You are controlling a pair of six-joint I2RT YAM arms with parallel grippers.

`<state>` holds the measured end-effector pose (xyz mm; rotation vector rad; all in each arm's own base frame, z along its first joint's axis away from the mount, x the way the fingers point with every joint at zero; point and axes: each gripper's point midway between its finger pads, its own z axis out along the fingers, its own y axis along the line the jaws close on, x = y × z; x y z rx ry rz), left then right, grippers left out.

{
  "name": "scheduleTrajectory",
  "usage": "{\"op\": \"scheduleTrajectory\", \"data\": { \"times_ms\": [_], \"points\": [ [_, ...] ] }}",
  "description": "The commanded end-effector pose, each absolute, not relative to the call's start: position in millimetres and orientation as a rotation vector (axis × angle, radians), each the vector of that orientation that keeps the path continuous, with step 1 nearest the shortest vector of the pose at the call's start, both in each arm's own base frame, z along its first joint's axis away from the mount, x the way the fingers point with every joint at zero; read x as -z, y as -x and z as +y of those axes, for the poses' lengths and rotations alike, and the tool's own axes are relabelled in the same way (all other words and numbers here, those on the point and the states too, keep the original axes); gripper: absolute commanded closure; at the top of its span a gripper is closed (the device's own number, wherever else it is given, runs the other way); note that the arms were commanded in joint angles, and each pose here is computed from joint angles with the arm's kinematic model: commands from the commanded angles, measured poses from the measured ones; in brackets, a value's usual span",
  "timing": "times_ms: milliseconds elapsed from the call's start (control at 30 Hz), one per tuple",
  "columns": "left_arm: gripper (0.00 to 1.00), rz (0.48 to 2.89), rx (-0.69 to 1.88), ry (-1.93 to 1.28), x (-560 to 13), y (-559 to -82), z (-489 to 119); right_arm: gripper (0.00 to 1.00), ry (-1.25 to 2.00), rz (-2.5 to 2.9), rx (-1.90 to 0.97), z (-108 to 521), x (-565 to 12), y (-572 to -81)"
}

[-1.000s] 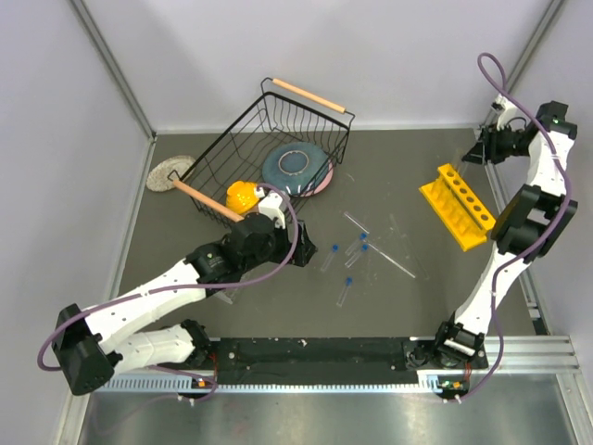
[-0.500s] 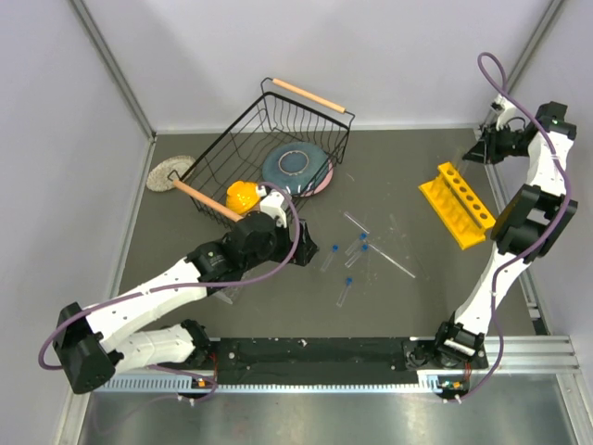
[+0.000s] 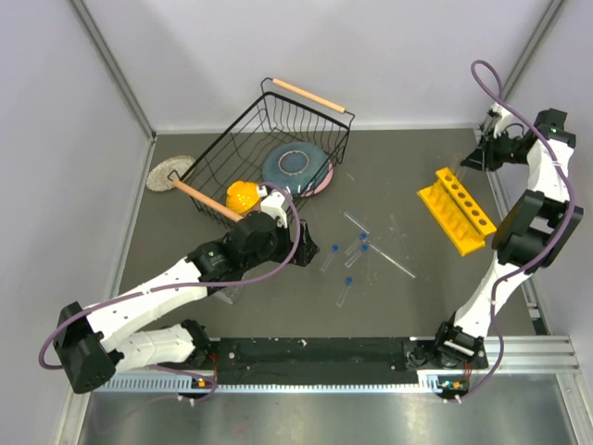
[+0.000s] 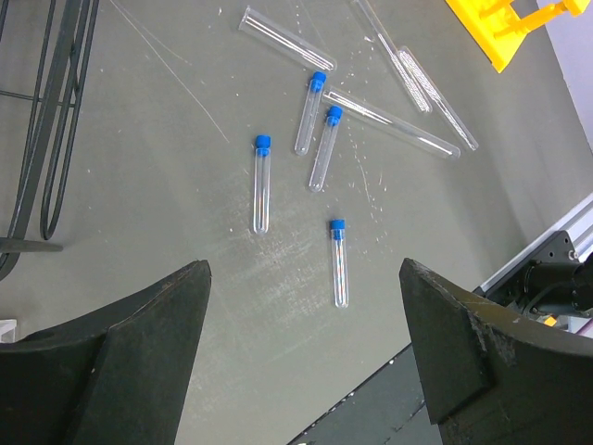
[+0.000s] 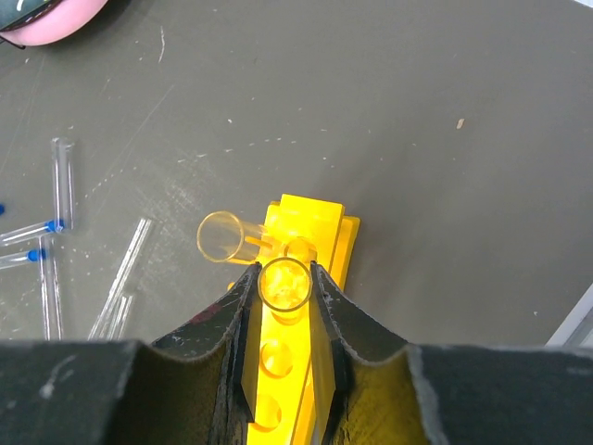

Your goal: Organize the chemistry lab equipment

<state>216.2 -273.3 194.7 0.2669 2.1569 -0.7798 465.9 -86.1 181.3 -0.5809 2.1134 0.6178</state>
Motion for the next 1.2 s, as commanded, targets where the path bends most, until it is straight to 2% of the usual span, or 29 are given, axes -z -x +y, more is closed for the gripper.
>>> {"op": "scheduleTrajectory", "data": {
  "times_ms": [0, 1167],
  "points": [
    [0.12, 2.094, 0.824, -0.248, -216, -221, -277, 0.81, 0.662, 1.989, -0.528, -83, -219, -468],
    [0.12, 2.086, 0.823, -0.252, -219, -221, -277, 0.80, 0.757, 1.848, -0.462, -72, -211, -454]
  ]
}}
